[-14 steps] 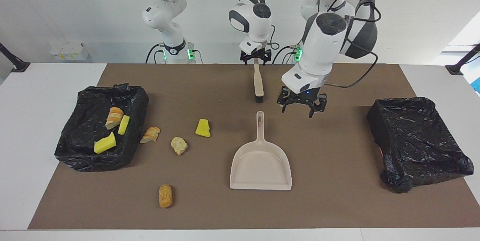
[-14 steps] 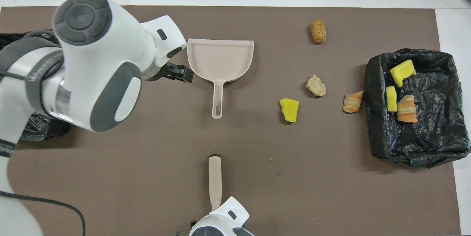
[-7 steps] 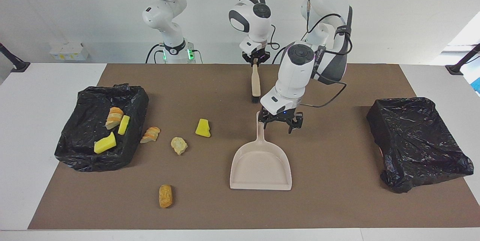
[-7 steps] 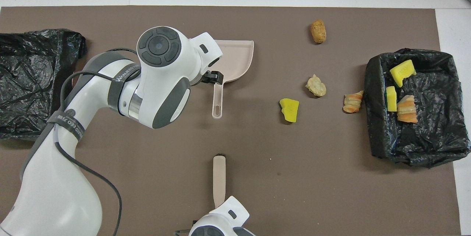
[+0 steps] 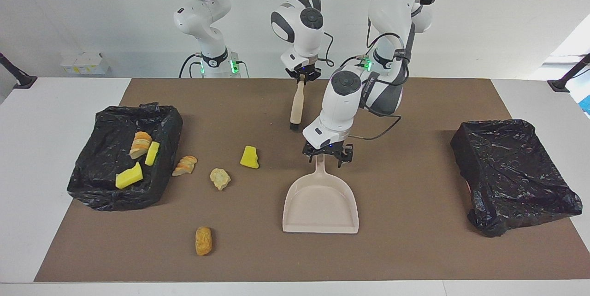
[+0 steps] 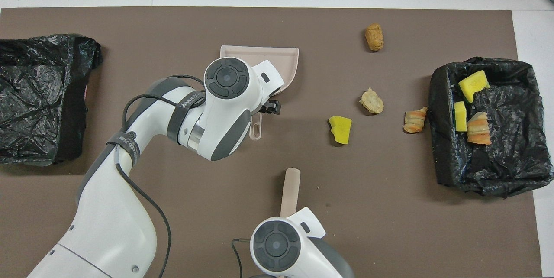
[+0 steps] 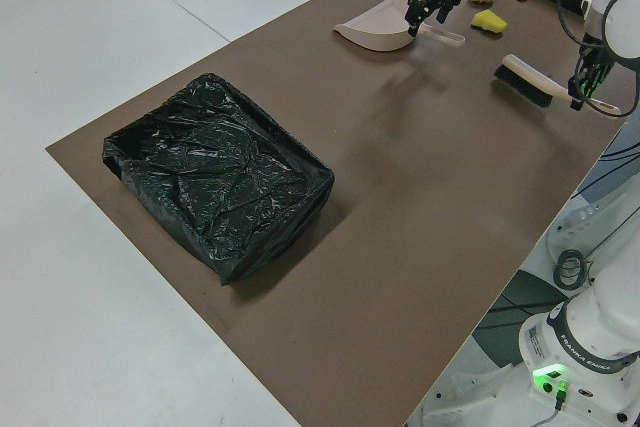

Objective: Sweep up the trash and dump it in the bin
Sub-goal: 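Lift the dustpan with the left gripper while the right gripper grasps the brush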

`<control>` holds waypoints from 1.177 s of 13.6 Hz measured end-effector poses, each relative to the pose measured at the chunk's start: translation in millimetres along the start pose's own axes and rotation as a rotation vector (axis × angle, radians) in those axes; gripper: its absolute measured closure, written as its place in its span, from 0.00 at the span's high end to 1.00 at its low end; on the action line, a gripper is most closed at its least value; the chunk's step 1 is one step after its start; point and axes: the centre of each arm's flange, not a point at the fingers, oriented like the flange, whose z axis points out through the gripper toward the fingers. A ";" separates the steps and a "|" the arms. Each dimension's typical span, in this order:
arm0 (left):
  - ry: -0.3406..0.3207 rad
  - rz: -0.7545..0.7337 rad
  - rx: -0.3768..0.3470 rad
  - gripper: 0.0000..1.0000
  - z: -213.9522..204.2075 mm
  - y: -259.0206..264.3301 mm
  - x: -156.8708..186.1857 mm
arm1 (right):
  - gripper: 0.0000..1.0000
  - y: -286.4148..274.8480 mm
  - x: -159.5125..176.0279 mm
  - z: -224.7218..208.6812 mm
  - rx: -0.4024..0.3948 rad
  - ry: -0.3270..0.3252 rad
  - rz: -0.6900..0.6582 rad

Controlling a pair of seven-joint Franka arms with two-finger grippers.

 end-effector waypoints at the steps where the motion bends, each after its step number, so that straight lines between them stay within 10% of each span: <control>1: 0.000 -0.002 0.000 0.98 0.0 0.2 0.0 | 0.26 12.1 10.3 -9.0 0.001 -0.008 0.025; 8: -0.002 -0.005 0.002 0.67 0.4 -0.6 -0.4 | 0.26 100.0 113.4 -54.4 0.029 0.039 0.030; 11: -0.001 -0.004 0.004 0.33 0.0 -0.9 -0.1 | 0.26 142.3 160.3 -59.7 -0.012 0.076 -0.046; 16: 0.036 0.043 0.055 0.32 -14.2 -6.2 3.3 | 0.26 234.8 245.1 -52.5 -0.241 0.140 -0.161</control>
